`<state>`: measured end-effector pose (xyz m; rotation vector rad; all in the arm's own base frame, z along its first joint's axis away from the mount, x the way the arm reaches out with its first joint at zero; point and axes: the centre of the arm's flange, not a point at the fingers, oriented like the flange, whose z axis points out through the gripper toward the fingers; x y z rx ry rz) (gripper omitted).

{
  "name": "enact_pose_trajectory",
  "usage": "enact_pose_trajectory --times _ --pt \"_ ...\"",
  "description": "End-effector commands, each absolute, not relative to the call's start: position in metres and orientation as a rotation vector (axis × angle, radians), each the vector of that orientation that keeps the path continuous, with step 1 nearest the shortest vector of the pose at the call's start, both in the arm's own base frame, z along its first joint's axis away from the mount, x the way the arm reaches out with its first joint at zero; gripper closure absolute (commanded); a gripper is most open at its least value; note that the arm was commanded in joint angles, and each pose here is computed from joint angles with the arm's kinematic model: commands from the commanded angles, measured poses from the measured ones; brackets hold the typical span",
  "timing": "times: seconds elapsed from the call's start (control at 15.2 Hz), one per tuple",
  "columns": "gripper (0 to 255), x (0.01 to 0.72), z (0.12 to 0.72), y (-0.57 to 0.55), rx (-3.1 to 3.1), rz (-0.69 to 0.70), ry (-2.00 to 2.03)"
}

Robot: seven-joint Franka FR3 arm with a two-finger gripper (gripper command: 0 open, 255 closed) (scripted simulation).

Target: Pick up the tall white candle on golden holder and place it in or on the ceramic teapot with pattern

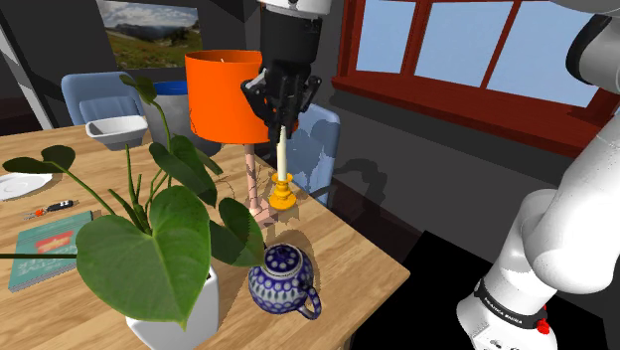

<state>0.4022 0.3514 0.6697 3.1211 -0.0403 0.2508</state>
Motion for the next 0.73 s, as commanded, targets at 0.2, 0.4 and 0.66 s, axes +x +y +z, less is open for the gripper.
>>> enact_pose_trajectory --times 0.2,0.4,0.66 --pt "255 0.401 0.646 0.354 3.121 0.251 -0.043" --pt "255 0.401 0.631 0.354 3.121 0.251 -0.043" --pt "255 0.401 0.609 0.354 3.121 0.251 -0.043"
